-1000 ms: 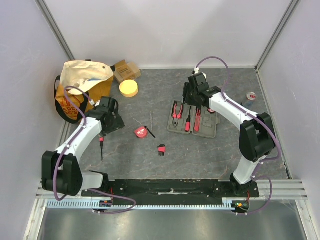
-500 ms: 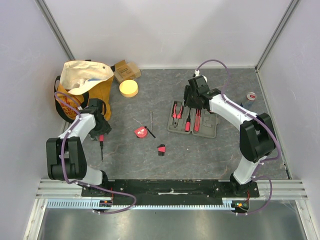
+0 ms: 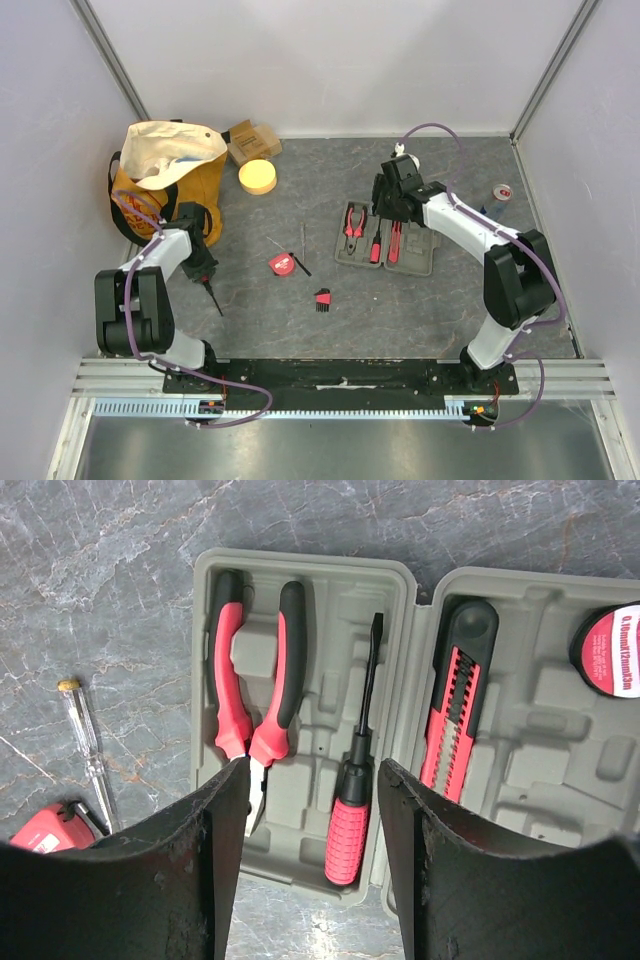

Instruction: Pack the tool kit

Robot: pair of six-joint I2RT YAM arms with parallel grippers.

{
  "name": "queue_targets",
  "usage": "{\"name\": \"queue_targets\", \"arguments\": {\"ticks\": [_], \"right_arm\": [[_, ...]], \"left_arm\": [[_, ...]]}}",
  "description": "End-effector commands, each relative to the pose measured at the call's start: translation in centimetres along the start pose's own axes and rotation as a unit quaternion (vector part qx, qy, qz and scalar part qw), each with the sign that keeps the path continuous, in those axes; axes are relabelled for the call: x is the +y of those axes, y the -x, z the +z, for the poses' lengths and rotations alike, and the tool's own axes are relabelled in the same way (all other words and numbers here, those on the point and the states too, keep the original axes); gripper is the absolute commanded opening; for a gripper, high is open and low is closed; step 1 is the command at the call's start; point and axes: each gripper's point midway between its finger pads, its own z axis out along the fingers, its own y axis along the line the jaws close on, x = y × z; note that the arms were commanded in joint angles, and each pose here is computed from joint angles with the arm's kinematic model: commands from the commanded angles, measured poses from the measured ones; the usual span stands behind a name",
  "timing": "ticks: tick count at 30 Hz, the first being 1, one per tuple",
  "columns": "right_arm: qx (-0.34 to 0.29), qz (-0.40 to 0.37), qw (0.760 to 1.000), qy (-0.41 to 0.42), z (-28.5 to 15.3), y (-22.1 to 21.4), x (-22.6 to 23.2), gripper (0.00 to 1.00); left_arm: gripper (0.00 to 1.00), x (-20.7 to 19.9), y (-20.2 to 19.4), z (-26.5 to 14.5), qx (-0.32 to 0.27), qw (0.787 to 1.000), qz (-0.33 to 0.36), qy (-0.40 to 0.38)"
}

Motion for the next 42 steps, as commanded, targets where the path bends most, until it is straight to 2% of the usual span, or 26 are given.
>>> {"name": "queue_targets", "arguments": {"ticks": [1,5,7,9,13,15,19,23,25,27,30,33,34,40,42], "right_arm": [[-0.036,0.012,0.999,0.004,-1.3,2.0,-0.1,0.61],[-0.037,0.011,0.999,0.006,-1.3,2.3,-0.2,0.6],[-0.037,0.01,0.999,0.007,-1.4,2.3,-0.2,0.6],[-0.038,0.01,0.999,0.006,-1.4,2.4,-0.3,0.6],[-0.041,0.009,0.999,0.008,-1.6,2.6,-0.3,0.6],[-0.04,0.01,0.999,0.006,-1.6,2.6,-0.6,0.6],[-0.041,0.011,0.999,0.007,-1.8,2.6,-0.7,0.6],[-0.044,0.012,0.999,0.006,-2.1,2.7,-0.8,0.6],[-0.046,0.012,0.999,0.007,-2.2,2.8,-0.7,0.6],[-0.051,0.014,0.999,0.008,-2.5,3.2,-0.8,0.6],[-0.054,0.016,0.998,0.006,-2.8,3.3,-1.0,0.6],[-0.063,0.018,0.998,0.004,-3.4,3.7,-1.3,0.6],[-0.066,0.022,0.998,0.0,-3.6,3.8,-1.6,0.6],[-0.08,0.03,0.996,-0.014,-5.0,3.9,-3.0,0.6],[-0.084,0.032,0.996,-0.022,-5.5,3.7,-3.7,0.6]], "left_arm": [[0.19,-1.7,-0.5,-0.3,0.004,0.999,-0.013,-0.047],[0.16,-2.0,-0.8,-0.7,0.002,0.998,-0.013,-0.055],[0.34,-2.1,-1.1,-0.9,0.003,0.998,-0.01,-0.058],[0.4,-2.0,-1.7,-0.6,0.011,0.998,-0.012,-0.054],[0.42,-2.0,-2.3,0.0,0.025,0.998,-0.012,-0.049],[0.36,-2.1,-2.1,-0.1,0.024,0.998,-0.012,-0.052],[0.03,-2.2,-1.7,-1.0,0.005,0.999,-0.01,-0.053],[0.02,-3.8,-1.0,-3.8,-0.036,0.997,0.014,-0.066],[0.02,-6.0,-0.6,-6.1,-0.069,0.992,0.029,-0.104],[0.02,-8.8,-0.6,-8.5,-0.101,0.981,0.049,-0.16],[0.02,-13.8,-1.2,-12.2,-0.13,0.953,0.093,-0.258],[0.02,-18.5,-1.5,-15.5,-0.147,0.917,0.142,-0.342],[0.02,-20.6,-1.6,-17.0,-0.155,0.897,0.163,-0.381],[0.02,-30.0,-3.3,-21.6,-0.133,0.82,0.259,-0.492],[0.02,-32.7,-4.5,-21.5,-0.125,0.807,0.29,-0.499]]}}
